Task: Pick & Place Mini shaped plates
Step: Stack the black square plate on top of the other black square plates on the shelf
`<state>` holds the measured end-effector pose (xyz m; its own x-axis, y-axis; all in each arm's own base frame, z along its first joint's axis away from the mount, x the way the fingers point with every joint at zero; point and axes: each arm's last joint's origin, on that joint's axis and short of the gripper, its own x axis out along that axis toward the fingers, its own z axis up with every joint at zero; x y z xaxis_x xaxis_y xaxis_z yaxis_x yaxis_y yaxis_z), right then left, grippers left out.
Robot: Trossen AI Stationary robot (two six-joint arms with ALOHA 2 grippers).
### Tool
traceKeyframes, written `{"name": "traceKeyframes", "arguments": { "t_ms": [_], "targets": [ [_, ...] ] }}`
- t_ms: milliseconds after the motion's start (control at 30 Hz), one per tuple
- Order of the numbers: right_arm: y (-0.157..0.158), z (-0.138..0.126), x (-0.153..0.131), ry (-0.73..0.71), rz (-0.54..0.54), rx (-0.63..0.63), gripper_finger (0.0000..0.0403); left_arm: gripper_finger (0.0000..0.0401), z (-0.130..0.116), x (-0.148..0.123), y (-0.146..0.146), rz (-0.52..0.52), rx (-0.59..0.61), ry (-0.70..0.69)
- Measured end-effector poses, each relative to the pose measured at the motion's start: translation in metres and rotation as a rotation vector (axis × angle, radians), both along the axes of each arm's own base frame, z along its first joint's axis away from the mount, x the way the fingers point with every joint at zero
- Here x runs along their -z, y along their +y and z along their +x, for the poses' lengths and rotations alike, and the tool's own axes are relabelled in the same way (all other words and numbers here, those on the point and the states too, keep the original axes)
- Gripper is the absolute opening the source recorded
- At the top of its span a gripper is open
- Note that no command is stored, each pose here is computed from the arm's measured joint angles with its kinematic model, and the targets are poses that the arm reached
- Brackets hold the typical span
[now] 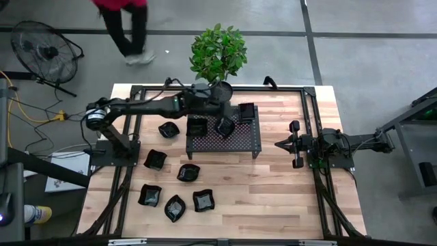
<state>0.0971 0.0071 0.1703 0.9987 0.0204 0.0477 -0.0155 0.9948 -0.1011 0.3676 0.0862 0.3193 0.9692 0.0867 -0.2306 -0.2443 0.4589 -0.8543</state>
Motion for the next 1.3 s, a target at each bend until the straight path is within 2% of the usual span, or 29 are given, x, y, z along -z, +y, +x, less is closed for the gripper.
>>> {"name": "traceKeyframes", "arguments": {
  "t_ms": [300,467,800,933,1300],
  "targets": [
    [0.000,0.000,0.000,-0.001,0.000,0.000,0.0005,0.0000,0.017,-0.003,0.023,-0.094,-0.044,0.222],
    [0.000,0.000,0.000,0.000,0.000,0.000,0.0005,0.0000,0.022,-0.011,0.031,-0.124,-0.106,0.218],
    [0.000,0.000,0.000,-0.001,0.000,0.000,0.0005,0.0001,0.019,0.003,0.030,-0.230,-0.126,0.330],
    [0.000,0.000,0.000,-0.001,0.000,0.000,0.0005,0.0001,0.019,0.002,0.031,-0.243,-0.154,0.320],
    [0.000,0.000,0.000,-0.001,0.000,0.000,0.0005,0.0001,0.032,0.020,0.033,-0.285,-0.128,0.328]
  ]
}}
